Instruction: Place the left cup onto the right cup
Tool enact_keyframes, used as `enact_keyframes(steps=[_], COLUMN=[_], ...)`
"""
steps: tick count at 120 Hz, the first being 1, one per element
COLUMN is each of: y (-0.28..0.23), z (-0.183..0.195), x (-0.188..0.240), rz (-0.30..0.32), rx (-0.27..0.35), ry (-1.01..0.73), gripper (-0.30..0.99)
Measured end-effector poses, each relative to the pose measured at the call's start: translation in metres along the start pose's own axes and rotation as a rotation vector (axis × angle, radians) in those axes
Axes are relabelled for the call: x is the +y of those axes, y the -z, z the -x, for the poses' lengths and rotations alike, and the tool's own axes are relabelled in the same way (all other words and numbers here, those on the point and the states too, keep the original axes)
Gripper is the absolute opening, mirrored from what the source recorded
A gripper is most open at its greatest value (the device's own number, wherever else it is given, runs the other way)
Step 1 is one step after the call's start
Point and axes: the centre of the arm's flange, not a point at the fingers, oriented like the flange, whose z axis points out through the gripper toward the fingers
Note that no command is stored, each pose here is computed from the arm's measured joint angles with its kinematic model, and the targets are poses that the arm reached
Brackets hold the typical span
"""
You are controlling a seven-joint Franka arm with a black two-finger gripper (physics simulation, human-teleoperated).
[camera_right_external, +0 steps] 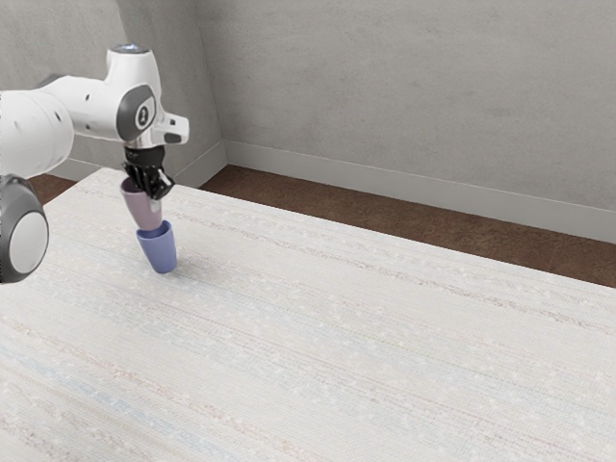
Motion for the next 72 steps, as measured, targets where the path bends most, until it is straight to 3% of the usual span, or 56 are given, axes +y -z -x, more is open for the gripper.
enact_keyframes(steps=[72], y=[-0.0086], z=[-0.0004], x=[-0.0016], rz=[0.025], rx=[0.002], ry=[0.015], gripper=[-0.09])
